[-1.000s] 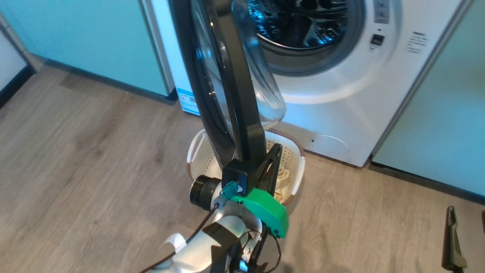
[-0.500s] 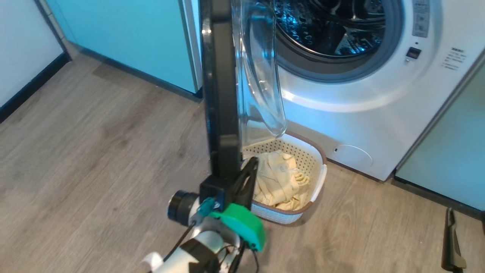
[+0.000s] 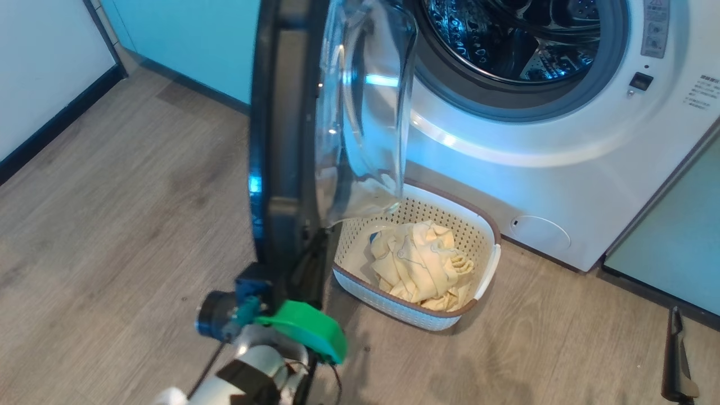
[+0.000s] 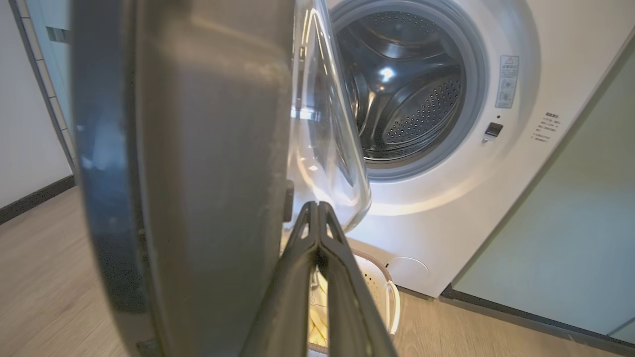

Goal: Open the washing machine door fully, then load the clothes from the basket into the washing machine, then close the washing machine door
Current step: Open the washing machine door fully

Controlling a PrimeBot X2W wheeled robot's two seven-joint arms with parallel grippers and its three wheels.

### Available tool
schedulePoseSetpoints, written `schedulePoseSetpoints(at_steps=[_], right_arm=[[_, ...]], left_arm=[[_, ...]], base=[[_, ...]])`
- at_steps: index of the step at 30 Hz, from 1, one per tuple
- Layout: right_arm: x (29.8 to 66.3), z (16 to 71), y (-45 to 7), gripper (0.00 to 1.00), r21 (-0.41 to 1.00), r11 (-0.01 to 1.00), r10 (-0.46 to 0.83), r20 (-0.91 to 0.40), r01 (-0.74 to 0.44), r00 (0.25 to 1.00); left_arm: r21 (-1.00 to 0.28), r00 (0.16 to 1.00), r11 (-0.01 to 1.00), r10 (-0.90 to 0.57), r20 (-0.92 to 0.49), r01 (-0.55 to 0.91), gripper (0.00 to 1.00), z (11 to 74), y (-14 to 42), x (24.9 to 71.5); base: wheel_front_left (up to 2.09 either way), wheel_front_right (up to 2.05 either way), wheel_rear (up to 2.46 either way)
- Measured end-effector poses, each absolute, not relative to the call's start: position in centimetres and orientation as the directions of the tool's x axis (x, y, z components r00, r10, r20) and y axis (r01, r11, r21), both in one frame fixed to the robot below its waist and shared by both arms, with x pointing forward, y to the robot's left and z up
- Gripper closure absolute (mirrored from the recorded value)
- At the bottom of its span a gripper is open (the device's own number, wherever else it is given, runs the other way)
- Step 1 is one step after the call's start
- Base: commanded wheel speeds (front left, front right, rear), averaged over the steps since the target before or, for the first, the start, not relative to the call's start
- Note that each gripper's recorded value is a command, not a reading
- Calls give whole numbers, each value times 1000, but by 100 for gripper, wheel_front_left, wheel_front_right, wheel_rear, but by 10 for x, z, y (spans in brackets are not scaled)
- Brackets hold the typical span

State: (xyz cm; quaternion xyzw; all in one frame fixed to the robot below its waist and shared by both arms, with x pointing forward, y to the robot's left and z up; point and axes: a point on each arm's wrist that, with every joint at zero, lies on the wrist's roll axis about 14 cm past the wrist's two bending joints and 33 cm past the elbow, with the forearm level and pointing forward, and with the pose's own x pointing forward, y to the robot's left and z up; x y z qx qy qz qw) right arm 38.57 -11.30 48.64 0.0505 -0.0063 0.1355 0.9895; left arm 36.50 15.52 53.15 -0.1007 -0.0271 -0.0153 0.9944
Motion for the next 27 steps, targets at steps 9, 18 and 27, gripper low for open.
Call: schedulePoseSetpoints(at_steps=[9, 18, 27], right_arm=[[386, 484, -117, 0, 97, 961, 256, 20, -257, 966], [389, 482, -129, 0, 75, 971, 226, 14, -226, 974], [390, 480, -133, 0, 74, 974, 214, 10, -214, 977]], left_arm=[[-183, 995, 981, 81, 57, -70, 100, 531, 198, 362], [-169, 982, 971, 182, 57, -171, 100, 531, 236, 365], [-131, 955, 947, 297, 22, -292, 100, 521, 281, 363]], base=[[0, 0, 0], [0, 0, 0], [0, 0, 0]])
